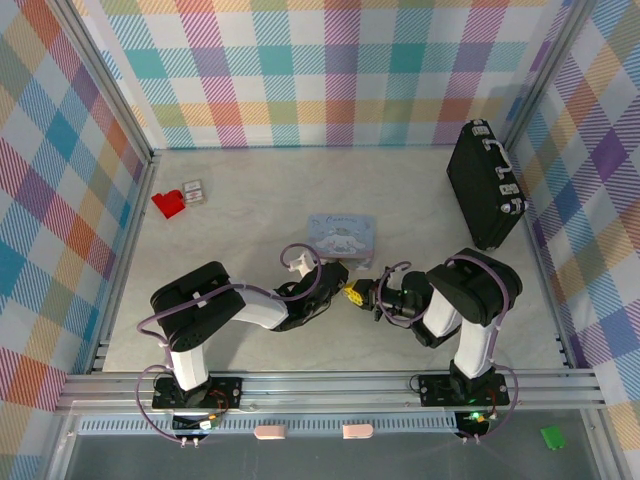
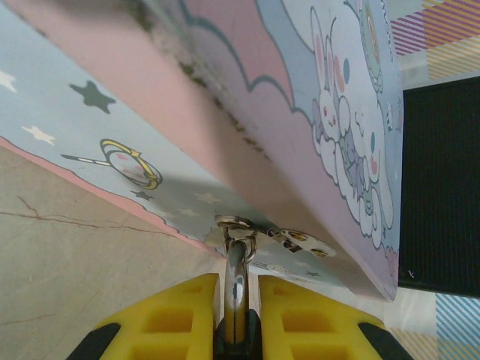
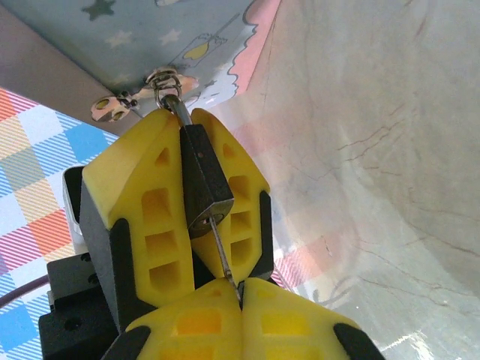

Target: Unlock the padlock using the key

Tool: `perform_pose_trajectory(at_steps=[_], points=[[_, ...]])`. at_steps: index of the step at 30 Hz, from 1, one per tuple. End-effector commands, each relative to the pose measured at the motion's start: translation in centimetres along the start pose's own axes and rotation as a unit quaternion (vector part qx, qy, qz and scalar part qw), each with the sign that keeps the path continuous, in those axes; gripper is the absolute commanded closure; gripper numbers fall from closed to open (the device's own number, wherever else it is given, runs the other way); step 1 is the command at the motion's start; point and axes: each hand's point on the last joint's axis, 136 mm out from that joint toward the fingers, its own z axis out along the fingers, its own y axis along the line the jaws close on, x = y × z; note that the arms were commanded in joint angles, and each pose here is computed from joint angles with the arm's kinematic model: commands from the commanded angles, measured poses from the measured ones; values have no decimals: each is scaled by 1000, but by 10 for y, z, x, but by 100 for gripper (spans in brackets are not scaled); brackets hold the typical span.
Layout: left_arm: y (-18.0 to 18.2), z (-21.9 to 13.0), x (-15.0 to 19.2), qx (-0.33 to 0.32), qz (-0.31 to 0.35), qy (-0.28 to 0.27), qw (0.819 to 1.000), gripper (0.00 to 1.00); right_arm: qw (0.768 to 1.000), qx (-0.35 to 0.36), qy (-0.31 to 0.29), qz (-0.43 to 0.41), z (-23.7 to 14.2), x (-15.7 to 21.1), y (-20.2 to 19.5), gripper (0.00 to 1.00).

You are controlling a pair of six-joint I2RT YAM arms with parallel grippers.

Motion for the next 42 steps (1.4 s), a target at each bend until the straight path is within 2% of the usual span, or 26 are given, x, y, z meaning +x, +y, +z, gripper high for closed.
perform_pose_trajectory(at_steps=[1, 5, 9, 18, 24, 42], points=[[-69, -30, 49, 117, -21, 96, 988, 100, 989, 31, -143, 29, -12, -63, -24, 100], [-70, -31, 51, 120, -21, 98, 988, 100, 988, 29, -149, 36, -16, -69, -23, 100], [-70, -30, 52, 121, -21, 101, 987, 100, 991, 14, -129, 27, -8, -65, -10, 100], [-70, -25, 57, 123, -27, 106, 986, 100, 995, 6, -96, 10, 11, -36, 8, 100], [-71, -24, 54, 120, -24, 101, 987, 100, 996, 27, -85, 4, 20, -15, 5, 100], [-70, -22, 52, 111, -14, 101, 989, 100, 998, 20, -57, -22, 28, 13, 29, 100]])
